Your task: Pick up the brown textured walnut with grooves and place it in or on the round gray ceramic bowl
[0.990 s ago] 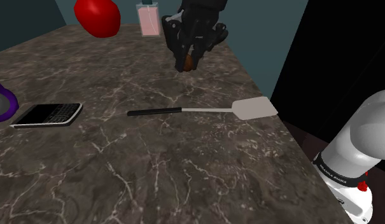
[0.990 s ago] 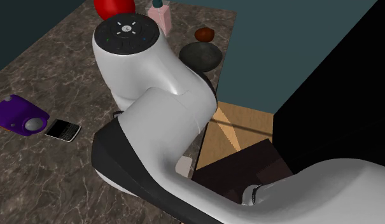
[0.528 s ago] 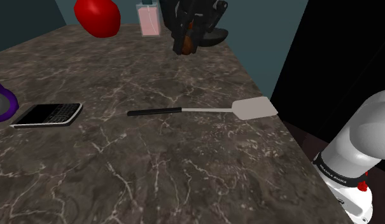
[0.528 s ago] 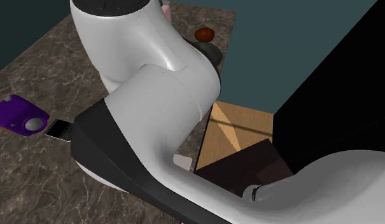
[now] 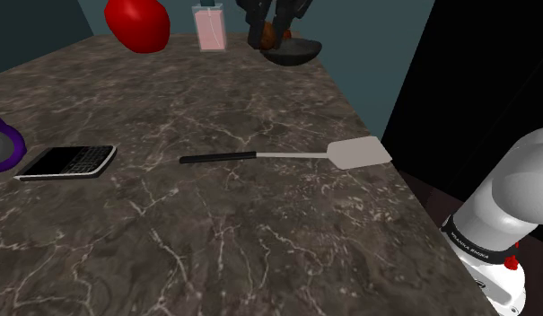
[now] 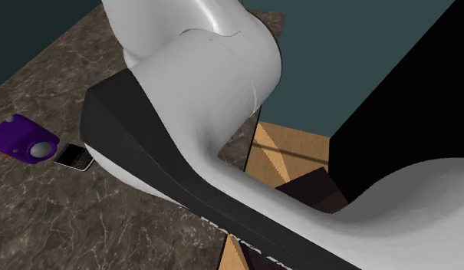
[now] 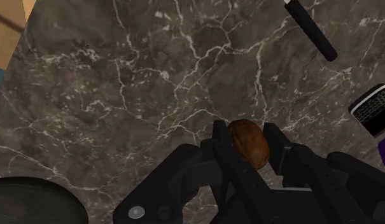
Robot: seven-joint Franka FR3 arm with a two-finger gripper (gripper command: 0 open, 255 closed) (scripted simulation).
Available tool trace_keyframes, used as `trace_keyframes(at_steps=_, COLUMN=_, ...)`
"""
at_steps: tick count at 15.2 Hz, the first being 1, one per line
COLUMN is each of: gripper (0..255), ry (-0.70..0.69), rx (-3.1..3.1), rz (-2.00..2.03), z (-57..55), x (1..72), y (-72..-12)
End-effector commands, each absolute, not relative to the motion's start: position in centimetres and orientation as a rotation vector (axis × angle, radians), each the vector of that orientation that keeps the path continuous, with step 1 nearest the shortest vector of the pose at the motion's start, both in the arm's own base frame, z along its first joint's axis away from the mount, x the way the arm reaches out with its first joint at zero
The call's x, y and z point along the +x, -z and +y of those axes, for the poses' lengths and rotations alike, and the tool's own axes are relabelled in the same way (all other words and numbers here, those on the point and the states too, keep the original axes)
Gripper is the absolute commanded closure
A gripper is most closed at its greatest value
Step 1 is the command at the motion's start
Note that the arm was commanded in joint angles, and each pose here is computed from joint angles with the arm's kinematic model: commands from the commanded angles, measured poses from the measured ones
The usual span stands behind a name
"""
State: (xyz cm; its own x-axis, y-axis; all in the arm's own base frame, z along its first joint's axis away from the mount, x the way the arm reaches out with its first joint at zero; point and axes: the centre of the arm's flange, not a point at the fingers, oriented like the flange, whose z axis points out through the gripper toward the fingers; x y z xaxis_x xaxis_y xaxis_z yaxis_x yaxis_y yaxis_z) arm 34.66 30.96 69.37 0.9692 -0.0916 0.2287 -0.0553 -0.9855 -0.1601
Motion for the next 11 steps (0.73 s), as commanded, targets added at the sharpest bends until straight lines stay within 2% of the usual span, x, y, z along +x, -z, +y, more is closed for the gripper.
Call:
trace_keyframes(at_steps=1, gripper=255, ry=0.355, rx=-2.965, rz=0.111, z=28.8, x=36.2, y=-69.3)
trace_keyframes(at_steps=11, gripper=255, ry=0.355, rx=-2.965, rz=0.111, z=18.2, x=44.1, y=-69.3)
